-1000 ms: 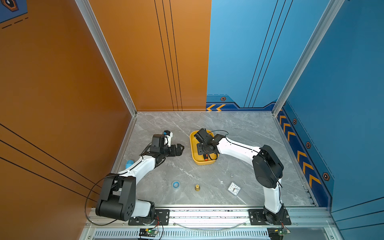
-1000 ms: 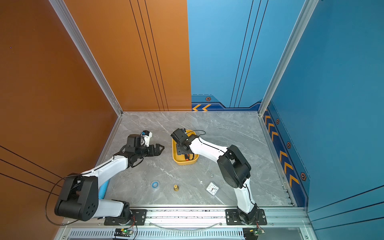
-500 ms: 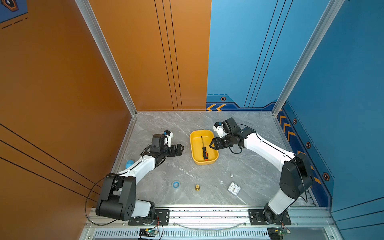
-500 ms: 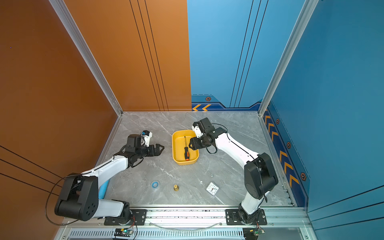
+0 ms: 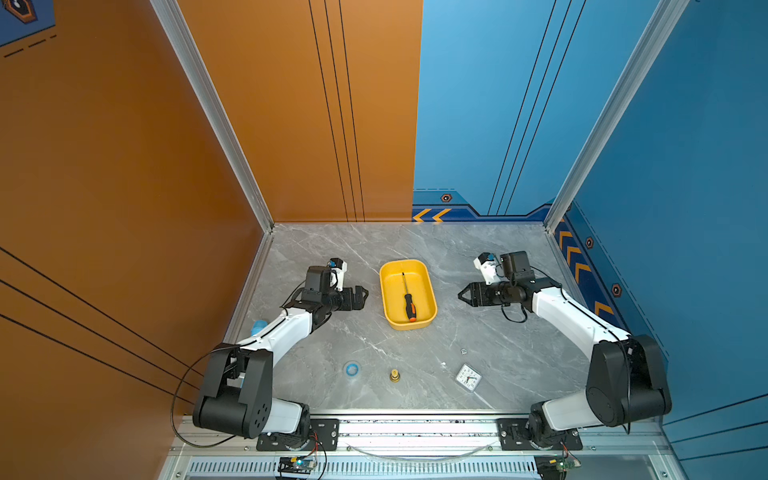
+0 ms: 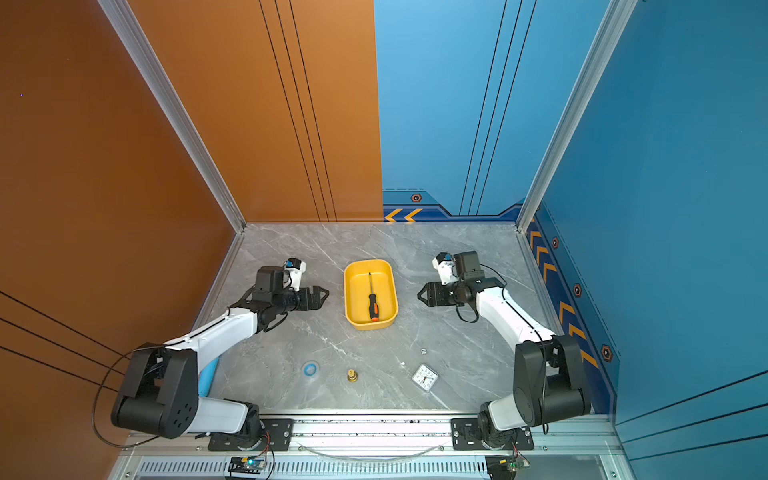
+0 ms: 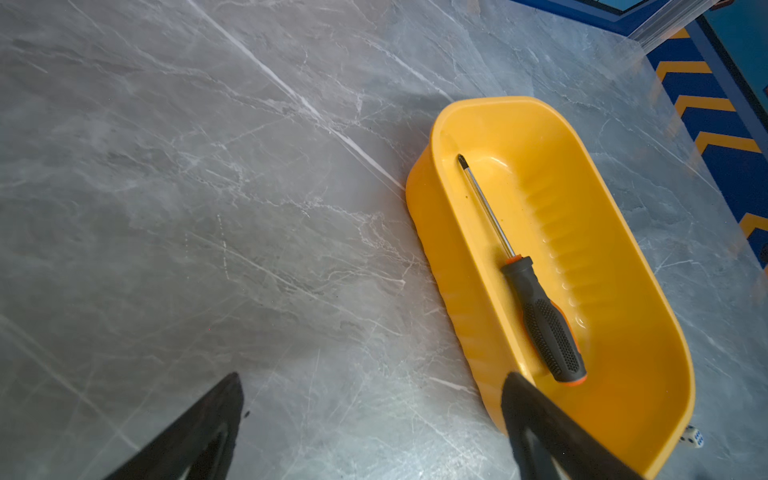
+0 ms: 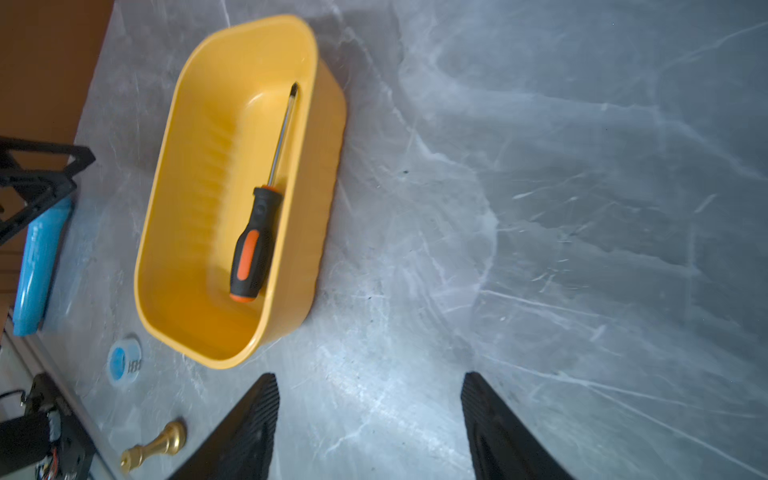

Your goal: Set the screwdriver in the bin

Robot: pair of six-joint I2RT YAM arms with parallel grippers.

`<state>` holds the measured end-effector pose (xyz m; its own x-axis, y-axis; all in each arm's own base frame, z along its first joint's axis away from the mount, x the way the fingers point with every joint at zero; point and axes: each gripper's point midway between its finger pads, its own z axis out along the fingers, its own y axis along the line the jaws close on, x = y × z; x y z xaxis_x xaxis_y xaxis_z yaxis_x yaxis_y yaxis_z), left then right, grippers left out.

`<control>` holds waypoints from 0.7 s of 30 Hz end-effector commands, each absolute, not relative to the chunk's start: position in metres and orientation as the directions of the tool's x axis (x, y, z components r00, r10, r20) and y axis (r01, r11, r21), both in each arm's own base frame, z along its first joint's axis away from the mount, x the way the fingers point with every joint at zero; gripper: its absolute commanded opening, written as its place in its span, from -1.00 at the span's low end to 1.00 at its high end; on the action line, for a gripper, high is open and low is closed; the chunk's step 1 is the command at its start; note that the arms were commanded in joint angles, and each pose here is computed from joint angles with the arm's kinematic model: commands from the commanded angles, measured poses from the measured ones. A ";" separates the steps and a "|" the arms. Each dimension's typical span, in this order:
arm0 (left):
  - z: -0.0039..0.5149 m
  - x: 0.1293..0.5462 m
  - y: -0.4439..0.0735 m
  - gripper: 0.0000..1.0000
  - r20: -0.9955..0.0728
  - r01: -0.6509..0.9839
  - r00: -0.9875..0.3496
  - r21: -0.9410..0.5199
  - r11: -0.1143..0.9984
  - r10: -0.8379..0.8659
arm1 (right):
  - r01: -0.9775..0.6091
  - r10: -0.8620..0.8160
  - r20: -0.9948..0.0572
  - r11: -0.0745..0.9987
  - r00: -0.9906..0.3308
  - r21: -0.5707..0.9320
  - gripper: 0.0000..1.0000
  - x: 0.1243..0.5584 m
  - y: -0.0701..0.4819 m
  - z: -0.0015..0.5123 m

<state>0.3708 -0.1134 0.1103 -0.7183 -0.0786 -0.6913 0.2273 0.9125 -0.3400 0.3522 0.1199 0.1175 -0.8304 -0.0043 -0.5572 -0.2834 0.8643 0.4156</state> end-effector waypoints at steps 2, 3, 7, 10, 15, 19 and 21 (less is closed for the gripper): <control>0.124 0.384 -0.107 0.96 -0.743 0.252 -0.669 -0.256 0.933 -0.024 | -0.248 0.195 -0.713 0.849 -0.674 0.467 0.37 0.383 0.077 0.134; 0.126 0.386 -0.106 0.96 -0.752 0.255 -0.658 -0.247 0.935 -0.019 | -0.227 0.230 -0.713 0.845 -0.663 0.484 0.37 0.386 0.068 0.133; 0.134 0.395 -0.099 0.96 -0.786 0.253 -0.618 -0.199 0.947 0.000 | -0.152 0.305 -0.714 0.854 -0.630 0.498 0.36 0.393 0.032 0.124; 0.139 0.401 -0.091 0.96 -0.824 0.242 -0.567 -0.150 0.958 0.014 | -0.136 0.327 -0.735 0.860 -0.594 0.493 0.36 0.397 0.017 0.121; 0.145 0.406 -0.072 0.96 -0.877 0.203 -0.479 -0.062 0.977 0.043 | -0.144 0.357 -0.799 0.868 -0.483 0.475 0.37 0.402 0.001 0.127; 0.146 0.404 -0.061 0.96 -0.906 0.191 -0.410 0.023 0.981 0.101 | -0.153 0.352 -0.834 0.880 -0.426 0.449 0.37 0.403 -0.004 0.132; 0.144 0.403 -0.054 0.96 -0.913 0.168 -0.391 0.052 0.984 0.115 | -0.148 0.348 -0.838 0.885 -0.420 0.442 0.37 0.403 -0.005 0.131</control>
<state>0.3973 -0.0681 0.1265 -0.4887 0.0642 -0.8701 0.2052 0.9778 -0.0431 0.3951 0.0001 0.1149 -0.5002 0.3499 -0.7921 -0.1216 0.8773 0.4643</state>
